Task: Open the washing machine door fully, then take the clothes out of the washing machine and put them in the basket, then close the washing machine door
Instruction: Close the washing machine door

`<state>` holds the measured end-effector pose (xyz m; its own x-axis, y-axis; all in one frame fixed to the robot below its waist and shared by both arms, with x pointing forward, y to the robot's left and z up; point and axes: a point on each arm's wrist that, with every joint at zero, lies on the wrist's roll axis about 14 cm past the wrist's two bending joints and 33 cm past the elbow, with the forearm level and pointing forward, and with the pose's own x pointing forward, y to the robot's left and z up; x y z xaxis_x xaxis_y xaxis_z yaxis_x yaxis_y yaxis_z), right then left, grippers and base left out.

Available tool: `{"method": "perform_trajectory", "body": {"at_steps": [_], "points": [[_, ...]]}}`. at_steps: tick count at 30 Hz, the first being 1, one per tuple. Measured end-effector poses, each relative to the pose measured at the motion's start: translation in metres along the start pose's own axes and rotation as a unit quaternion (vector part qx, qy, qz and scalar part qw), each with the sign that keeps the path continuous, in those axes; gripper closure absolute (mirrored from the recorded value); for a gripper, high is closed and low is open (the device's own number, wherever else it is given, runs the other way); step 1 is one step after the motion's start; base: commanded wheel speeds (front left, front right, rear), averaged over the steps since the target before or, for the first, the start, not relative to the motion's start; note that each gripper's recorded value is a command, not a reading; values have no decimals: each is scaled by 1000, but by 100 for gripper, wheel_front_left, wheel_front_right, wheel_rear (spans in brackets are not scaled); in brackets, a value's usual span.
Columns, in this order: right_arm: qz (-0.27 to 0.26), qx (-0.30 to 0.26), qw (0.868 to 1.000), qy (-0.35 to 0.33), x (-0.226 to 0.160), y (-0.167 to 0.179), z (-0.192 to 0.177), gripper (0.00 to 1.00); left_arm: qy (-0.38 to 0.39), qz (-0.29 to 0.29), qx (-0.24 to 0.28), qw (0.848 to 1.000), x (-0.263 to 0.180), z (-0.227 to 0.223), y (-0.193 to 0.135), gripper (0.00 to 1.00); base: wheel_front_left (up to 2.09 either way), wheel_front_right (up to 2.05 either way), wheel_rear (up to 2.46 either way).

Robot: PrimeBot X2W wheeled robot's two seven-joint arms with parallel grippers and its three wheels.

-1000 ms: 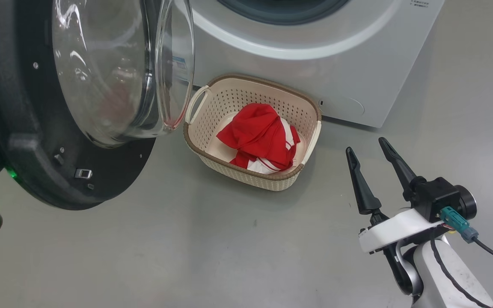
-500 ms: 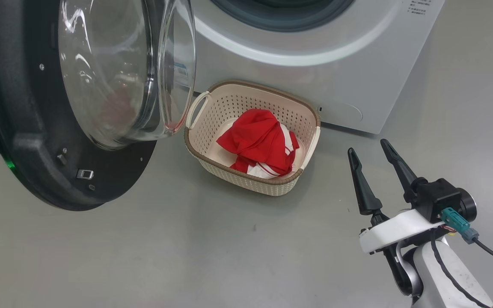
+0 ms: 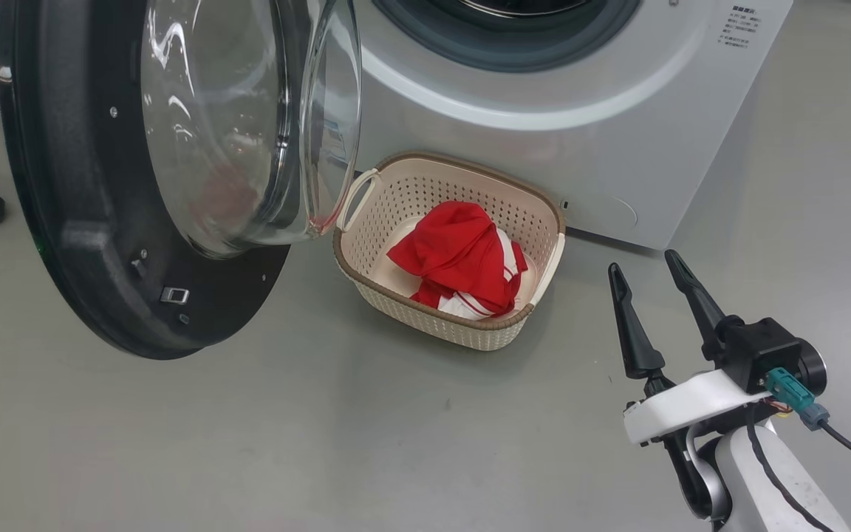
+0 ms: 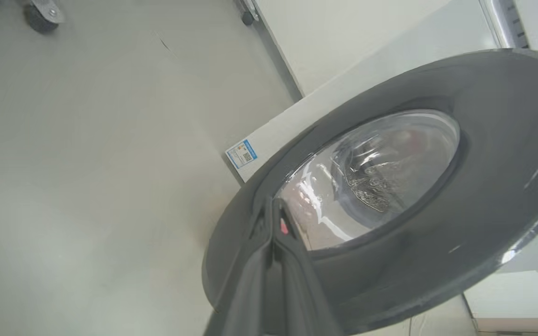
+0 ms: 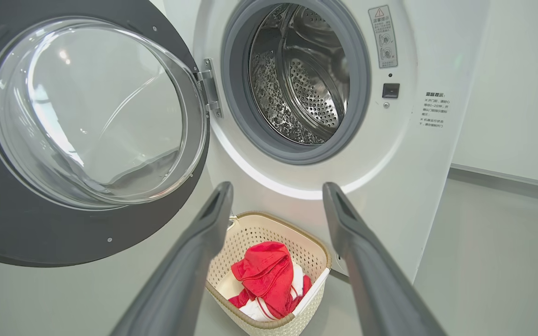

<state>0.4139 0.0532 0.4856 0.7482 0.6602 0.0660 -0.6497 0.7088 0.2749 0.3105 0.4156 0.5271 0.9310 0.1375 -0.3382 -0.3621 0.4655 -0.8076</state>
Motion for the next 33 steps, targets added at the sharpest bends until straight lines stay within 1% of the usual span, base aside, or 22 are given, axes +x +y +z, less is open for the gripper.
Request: {"method": "perform_trajectory", "body": {"at_steps": [4,6,8,11,15,23,28,29,30,31,32,33], "points": [[8,1,1000,-1,1,6,1,0,-26,42,81,995,-12,-2,12,100,0,0,0],[9,3,1000,-2,1,9,1,0,-35,64,139,988,-18,-4,15,100,0,0,0],[10,2,1000,-2,2,9,1,0,-52,75,166,982,-22,-5,20,100,0,0,0],[11,2,1000,-2,1,10,1,0,-61,86,221,969,-26,-13,23,100,0,0,0],[12,1,1000,-1,1,11,1,0,-95,94,255,958,-34,-13,29,100,0,0,0],[9,1,1000,0,-2,11,1,0,-190,100,286,934,-55,-2,39,100,0,0,0],[6,5,1000,2,-5,12,0,0,-195,93,319,923,-58,-21,42,100,0,0,0],[6,5,1000,2,-5,12,0,0,-196,93,323,921,-59,-24,43,94,0,0,0],[6,5,1000,2,-5,12,0,0,-199,92,330,918,-60,-25,44,66,0,0,0],[6,5,1000,2,-5,12,0,0,-206,93,341,912,-62,-25,44,44,0,0,0],[7,5,1000,2,-5,13,0,0,-208,96,343,911,-63,-25,47,0,0,0,0],[7,5,1000,2,-5,13,0,0,-211,98,342,910,-64,-26,49,0,0,0,0]]}}
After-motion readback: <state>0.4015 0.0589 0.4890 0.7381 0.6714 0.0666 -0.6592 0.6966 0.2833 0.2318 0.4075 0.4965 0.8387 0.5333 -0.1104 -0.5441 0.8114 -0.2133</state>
